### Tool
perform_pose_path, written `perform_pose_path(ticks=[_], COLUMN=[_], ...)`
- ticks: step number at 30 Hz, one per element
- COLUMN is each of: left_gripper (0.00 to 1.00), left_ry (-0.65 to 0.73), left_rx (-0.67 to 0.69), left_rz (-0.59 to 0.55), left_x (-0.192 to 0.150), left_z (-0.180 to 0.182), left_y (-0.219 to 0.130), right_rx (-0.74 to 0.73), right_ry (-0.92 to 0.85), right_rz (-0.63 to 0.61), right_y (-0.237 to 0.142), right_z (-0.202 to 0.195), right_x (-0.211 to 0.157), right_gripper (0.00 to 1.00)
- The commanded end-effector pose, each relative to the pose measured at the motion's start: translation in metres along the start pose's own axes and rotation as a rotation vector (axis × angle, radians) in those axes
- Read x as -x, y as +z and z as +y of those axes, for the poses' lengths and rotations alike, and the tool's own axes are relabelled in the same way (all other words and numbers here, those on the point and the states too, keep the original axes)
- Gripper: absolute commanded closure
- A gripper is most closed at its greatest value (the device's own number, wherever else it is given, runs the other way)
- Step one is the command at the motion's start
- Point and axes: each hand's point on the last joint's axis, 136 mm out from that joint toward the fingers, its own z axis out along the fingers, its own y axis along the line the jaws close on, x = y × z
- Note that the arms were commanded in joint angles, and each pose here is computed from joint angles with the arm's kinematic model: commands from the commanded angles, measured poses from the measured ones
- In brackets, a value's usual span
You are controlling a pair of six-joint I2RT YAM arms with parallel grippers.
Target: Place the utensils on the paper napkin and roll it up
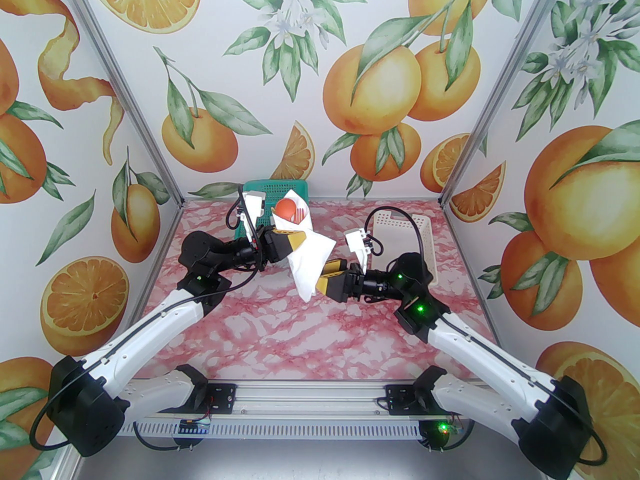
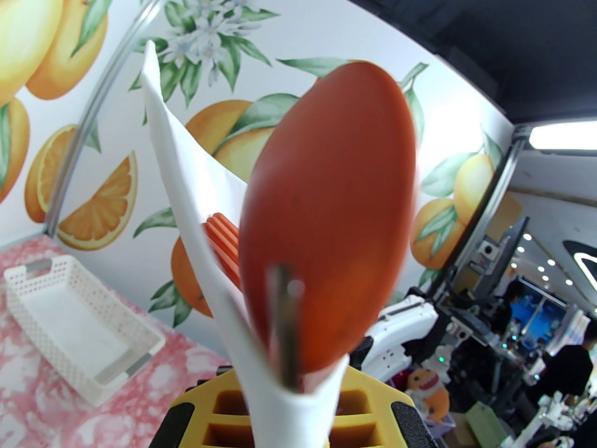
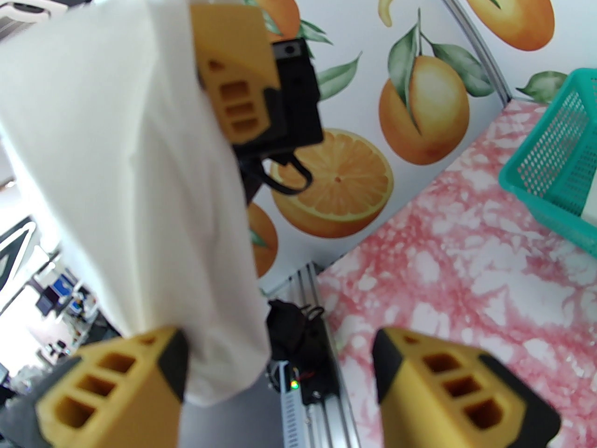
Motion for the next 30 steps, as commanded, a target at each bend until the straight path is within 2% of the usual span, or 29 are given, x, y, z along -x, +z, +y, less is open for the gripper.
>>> perform_pose_path(ticks=[1,4,10,15,30], left_gripper=[1.00,1.00,1.00,1.00,1.00], left_ry=[0.055,0.055,0.057,0.059,0.059], left_rx=[-0.034,-0.034,-0.041,-0.043,-0.042], left_rz=[-0.034,-0.033,-0.029,-0.030,-0.031], left_x=[0.015,0.014,0.014,0.014,0.014], left_z=[-0.018,-0.017,-0.020,-0.021,-0.020], left_y=[0.000,0.000,-0.001,-0.001,-0.001], right_rx=[0.072,0.060,-0.093,-0.071,0.002], right_ry=[-0.051,-0.054,-0.066,-0.058,-0.032], right_rz=[-0.015,-0.009,-0.008,-0.030,-0.004], right_y=[0.001,0.000,-0.022,-0.029,-0.005], right_z=[0.021,0.019,0.000,0.008,0.007], right_x=[0.009,0.007,0.003,0.007,0.003], right_gripper=[0.28,0.28,0.29,0.27,0.29])
